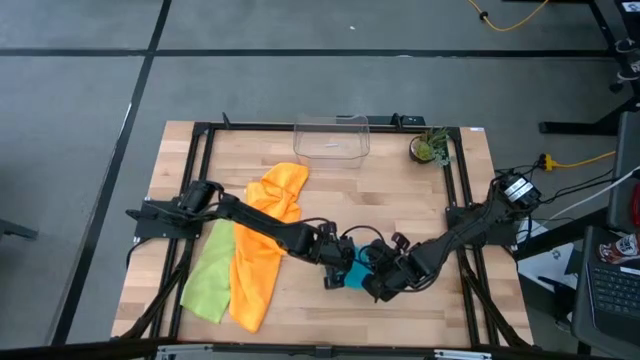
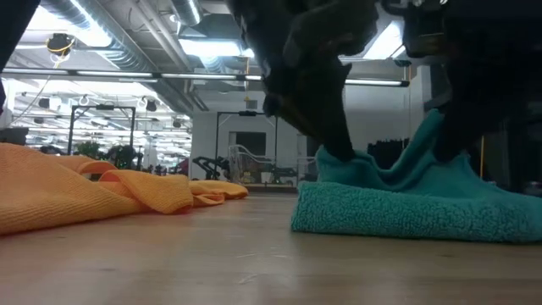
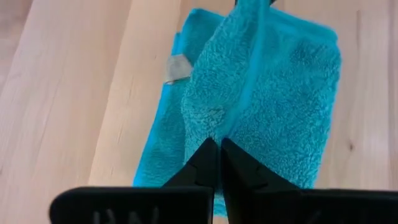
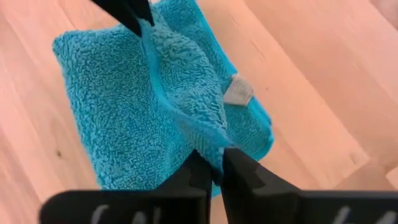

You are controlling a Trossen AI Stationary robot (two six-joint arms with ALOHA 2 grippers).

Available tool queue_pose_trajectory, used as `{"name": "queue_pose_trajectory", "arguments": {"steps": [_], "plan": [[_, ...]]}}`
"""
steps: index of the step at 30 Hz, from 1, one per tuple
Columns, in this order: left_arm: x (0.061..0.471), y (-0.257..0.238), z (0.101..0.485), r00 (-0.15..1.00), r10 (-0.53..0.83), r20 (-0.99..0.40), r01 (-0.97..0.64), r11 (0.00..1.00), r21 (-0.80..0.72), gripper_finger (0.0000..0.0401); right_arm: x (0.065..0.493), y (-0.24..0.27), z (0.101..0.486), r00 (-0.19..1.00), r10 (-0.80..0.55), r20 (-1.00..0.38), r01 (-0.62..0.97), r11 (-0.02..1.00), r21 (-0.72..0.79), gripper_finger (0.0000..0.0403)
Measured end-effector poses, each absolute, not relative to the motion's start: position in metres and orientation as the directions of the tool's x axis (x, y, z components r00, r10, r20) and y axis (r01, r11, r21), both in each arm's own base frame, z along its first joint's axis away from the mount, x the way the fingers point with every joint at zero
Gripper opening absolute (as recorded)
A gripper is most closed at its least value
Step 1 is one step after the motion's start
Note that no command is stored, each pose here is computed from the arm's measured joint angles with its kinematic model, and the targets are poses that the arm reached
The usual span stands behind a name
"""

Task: Fold microfiber towels
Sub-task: Fold the blue microfiber cloth

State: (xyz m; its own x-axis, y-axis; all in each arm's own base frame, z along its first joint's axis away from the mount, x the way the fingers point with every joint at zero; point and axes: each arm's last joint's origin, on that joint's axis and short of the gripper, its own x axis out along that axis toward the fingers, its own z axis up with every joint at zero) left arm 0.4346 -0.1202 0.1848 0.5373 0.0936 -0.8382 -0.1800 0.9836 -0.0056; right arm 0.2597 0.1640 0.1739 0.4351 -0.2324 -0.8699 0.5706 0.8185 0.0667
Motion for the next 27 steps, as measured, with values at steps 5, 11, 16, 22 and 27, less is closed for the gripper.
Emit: {"name": "queue_pose_trajectory", "arguments": {"steps": [5,11,16,22,27], "plan": [[0.43,-0.118,0.191,0.516,0.078,-0.853,-0.224,0.974,-0.046,0.0023,0.262,0.159,0.174,0.427,-0.243,-0.871,0.571,0.819,0.052,0.0084],[0.428,-0.111,0.197,0.498,0.065,-0.865,-0.231,0.971,-0.059,0.0054,0.266,0.152,0.174,0.417,-0.256,-0.872,0.588,0.808,0.043,0.015],[0.429,-0.101,0.196,0.484,0.072,-0.872,-0.181,0.983,-0.019,0.0093,0.268,0.147,0.173,0.41,-0.264,-0.873,0.602,0.797,0.042,0.0188],[0.429,-0.09,0.195,0.456,0.083,-0.886,-0.178,0.984,0.001,0.0145,0.27,0.144,0.173,0.404,-0.27,-0.874,0.609,0.792,0.037,0.0206],[0.422,-0.078,0.201,0.405,0.102,-0.909,-0.242,0.97,0.001,0.0171,0.272,0.134,0.18,0.405,-0.276,-0.872,0.617,0.786,0.038,0.0203]]}}
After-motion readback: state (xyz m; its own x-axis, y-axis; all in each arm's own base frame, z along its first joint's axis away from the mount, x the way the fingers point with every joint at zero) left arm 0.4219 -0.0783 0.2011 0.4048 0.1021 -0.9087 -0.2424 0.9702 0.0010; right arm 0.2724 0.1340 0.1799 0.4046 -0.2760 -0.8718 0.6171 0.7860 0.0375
